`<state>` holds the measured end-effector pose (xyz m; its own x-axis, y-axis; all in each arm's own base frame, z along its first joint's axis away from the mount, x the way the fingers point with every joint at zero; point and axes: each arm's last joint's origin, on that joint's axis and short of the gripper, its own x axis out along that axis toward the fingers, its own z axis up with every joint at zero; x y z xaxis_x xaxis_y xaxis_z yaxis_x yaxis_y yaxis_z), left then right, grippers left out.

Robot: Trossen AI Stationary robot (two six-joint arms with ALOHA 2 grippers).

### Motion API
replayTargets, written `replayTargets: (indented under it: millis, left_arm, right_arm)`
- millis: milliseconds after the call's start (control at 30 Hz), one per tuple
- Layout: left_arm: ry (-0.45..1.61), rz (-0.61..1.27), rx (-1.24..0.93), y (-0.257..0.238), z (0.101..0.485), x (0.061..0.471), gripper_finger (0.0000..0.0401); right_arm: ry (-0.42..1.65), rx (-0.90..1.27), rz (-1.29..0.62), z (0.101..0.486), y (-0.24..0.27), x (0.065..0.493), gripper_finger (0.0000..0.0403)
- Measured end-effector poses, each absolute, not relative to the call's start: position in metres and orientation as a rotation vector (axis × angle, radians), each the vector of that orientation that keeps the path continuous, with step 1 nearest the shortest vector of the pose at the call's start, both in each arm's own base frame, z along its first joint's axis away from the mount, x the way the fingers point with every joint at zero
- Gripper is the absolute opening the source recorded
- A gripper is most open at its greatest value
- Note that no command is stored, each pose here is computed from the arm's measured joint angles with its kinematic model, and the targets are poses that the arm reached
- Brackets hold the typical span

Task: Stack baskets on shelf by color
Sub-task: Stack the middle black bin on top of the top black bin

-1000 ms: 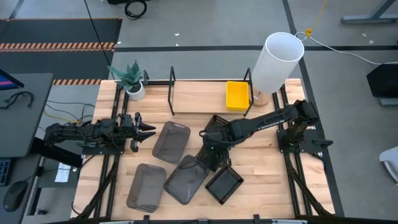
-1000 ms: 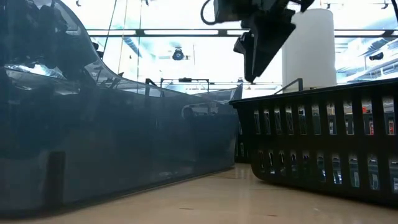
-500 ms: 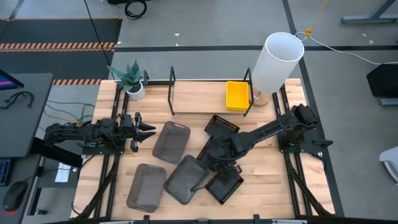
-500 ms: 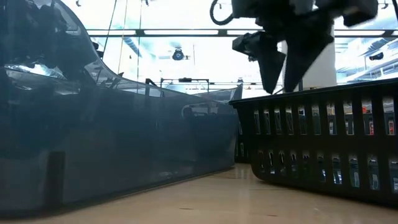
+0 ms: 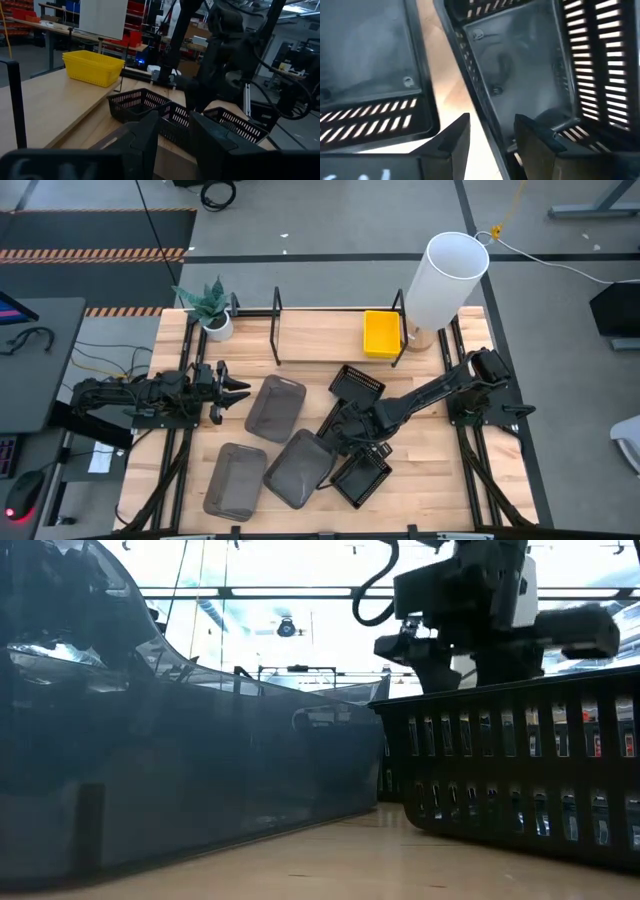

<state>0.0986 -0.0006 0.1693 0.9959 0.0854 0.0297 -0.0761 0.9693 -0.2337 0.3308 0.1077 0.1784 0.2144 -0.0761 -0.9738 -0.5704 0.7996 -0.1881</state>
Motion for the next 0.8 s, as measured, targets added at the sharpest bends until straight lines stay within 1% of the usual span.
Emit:
replayTargets:
  millis: [67, 167, 467, 533, 667, 800]
  left_arm:
    - [-0.04, 0.081, -0.235, -0.001, 0.169, 0.099, 0.0117]
    - [-0.04, 0.082, -0.235, -0.001, 0.169, 0.099, 0.0117]
    - [-0.039, 0.082, -0.235, -0.001, 0.169, 0.099, 0.0117]
    - [-0.04, 0.082, -0.235, -0.001, 0.169, 0.099, 0.0117]
    - [-0.04, 0.081, -0.235, -0.001, 0.169, 0.099, 0.0117]
    - [-0.04, 0.082, -0.235, -0.001, 0.169, 0.099, 0.0117]
  right_arm:
    - [1.321, -0.593, 0.375, 0.174, 0.107, 0.33, 0.0147]
    - [1.316, -0.613, 0.393, 0.169, 0.106, 0.328, 0.0121]
    - [1.331, -0.616, 0.409, 0.168, 0.106, 0.326, 0.0014]
    - [1.324, -0.614, 0.408, 0.172, 0.107, 0.328, 0.001]
    - [1.292, -0.589, 0.389, 0.185, 0.109, 0.335, 0.0019]
    - [1.272, -0.567, 0.371, 0.204, 0.112, 0.342, 0.0009]
